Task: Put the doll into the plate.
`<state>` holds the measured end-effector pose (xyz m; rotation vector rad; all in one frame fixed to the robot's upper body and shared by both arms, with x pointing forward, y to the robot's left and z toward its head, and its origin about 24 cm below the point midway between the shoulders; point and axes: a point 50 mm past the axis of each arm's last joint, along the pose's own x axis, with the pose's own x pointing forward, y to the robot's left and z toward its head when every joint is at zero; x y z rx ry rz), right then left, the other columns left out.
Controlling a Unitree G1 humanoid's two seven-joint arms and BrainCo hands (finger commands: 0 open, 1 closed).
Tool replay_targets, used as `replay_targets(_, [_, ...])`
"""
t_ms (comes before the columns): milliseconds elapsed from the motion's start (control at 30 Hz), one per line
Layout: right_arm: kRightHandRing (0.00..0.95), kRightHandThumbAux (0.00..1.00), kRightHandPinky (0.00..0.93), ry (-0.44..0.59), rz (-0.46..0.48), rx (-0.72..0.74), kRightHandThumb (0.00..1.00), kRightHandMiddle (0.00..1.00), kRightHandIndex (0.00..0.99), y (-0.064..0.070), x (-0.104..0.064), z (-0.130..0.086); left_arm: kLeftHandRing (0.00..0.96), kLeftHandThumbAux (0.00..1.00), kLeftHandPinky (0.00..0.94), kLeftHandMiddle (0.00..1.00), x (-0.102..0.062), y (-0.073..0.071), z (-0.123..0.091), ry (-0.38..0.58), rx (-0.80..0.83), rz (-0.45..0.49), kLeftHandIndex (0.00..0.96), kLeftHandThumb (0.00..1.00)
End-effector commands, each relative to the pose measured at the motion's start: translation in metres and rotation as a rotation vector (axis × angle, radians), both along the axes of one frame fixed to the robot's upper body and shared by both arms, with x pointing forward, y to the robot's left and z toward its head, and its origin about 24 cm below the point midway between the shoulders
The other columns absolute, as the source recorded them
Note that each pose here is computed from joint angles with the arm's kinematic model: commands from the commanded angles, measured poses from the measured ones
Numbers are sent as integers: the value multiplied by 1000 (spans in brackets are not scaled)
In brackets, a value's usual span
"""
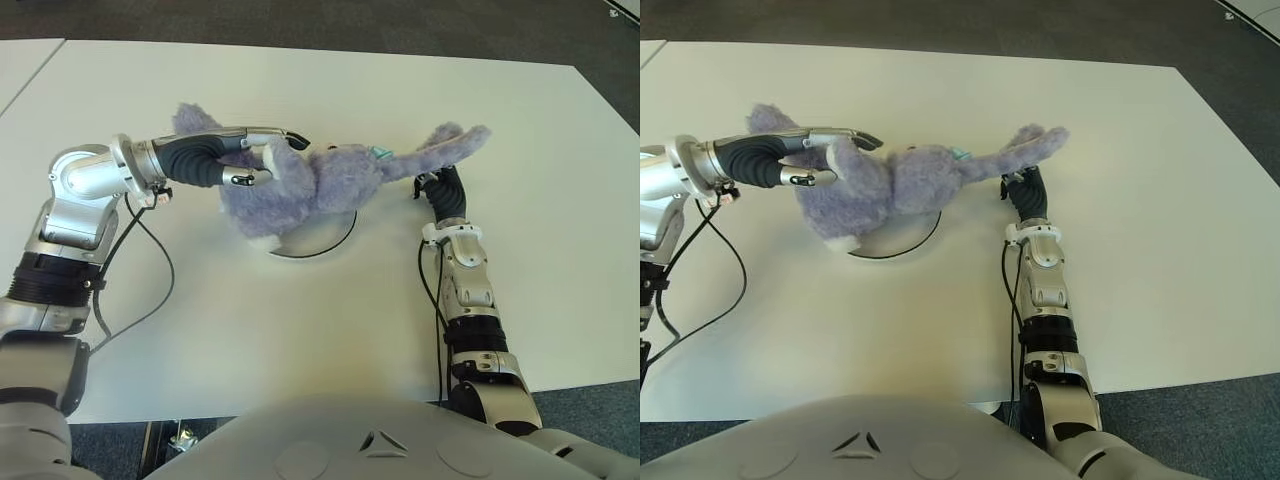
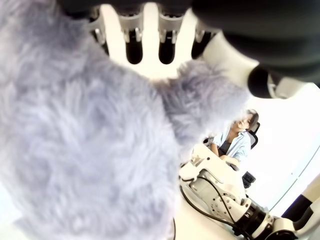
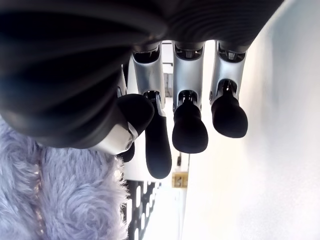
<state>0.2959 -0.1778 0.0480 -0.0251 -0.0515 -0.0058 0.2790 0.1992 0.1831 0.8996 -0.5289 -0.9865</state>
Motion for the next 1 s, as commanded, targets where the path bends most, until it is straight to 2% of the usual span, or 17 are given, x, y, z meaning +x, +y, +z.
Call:
replay_targets(33, [754, 672, 743, 211, -30, 39, 847, 527, 428, -2, -25, -50, 0, 197, 0, 0, -4, 14, 8, -33, 50, -2, 0, 578])
replay_targets(400, [758, 672, 741, 217, -31, 50, 847, 524, 427, -2, -25, -51, 0, 154, 0, 0, -4, 24, 14, -42, 17, 55, 0, 539])
replay_targets(667, [755, 672, 740, 224, -31, 50, 847, 524, 428, -2, -25, -52, 0, 146, 0, 0, 1, 39, 25, -27, 24, 124, 0, 523])
replay_targets(767, [755, 673, 743, 225, -31, 46, 846, 523, 426, -2, -25, -52, 0, 162, 0, 0, 1, 44, 31, -15, 11, 137, 0, 548])
replay_targets(900, [755, 673, 744, 228, -28, 41, 846, 523, 426, -2, -25, -53, 0, 194, 0, 0, -3, 58, 35, -21, -3, 229, 0, 600])
replay_targets(1000, [755, 673, 745, 228, -27, 47, 846, 524, 427, -2, -25, -53, 0, 221, 0, 0, -5, 64, 36, -86, -4, 325, 0, 635])
